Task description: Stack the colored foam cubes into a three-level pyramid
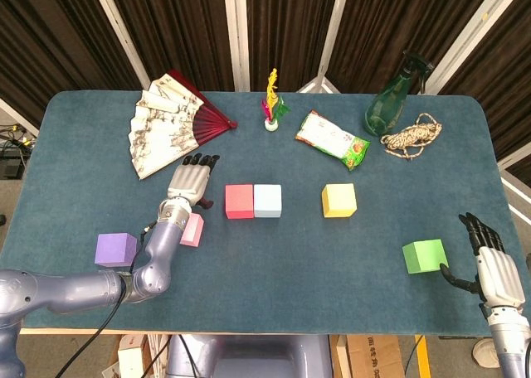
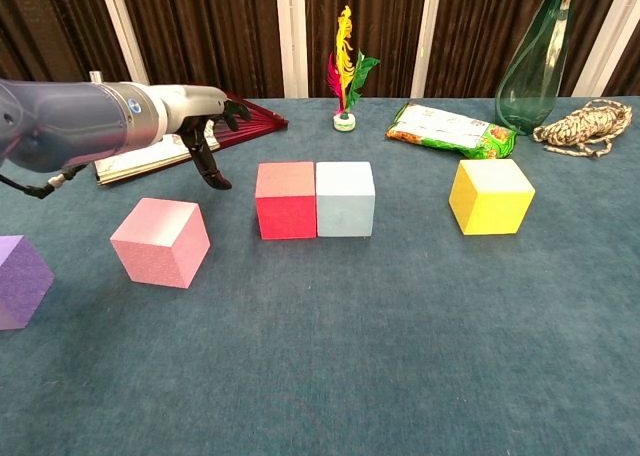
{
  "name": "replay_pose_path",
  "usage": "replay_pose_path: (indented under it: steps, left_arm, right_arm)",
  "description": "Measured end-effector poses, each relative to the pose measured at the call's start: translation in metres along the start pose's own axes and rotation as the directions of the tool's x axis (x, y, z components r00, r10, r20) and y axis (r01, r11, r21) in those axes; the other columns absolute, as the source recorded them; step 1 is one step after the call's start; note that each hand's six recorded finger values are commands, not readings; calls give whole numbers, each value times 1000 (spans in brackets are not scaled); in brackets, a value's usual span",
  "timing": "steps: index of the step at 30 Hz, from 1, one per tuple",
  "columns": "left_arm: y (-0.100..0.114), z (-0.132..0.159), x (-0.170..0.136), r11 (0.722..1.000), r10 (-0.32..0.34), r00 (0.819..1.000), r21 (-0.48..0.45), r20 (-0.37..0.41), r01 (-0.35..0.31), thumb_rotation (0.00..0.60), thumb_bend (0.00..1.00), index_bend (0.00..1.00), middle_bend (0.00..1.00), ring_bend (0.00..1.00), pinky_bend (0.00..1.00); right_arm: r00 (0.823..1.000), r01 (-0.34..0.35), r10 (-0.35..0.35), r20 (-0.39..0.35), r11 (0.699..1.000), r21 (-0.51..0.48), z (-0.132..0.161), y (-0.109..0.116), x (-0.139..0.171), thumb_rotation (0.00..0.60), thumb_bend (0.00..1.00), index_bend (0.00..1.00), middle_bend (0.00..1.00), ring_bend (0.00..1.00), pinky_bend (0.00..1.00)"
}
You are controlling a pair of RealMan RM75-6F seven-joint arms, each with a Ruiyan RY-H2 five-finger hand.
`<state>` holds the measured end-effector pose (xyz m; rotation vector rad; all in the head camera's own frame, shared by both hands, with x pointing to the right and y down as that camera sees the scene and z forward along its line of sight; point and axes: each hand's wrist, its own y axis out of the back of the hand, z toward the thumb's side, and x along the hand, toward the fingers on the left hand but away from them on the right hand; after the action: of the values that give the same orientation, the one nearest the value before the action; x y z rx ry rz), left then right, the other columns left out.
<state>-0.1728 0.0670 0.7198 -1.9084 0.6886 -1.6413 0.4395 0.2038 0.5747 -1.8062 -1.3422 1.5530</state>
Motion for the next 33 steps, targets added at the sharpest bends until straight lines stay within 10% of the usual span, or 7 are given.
replay_pose_path:
  steps: [33]
  left_arm:
    - [-11, 29, 17, 1000, 19, 1000, 5, 19, -19, 600, 382, 0, 85, 0, 34]
  right_arm:
    - [1000, 4, -4, 13, 1000, -7, -4, 2, -1, 600, 325, 0, 0, 0, 0]
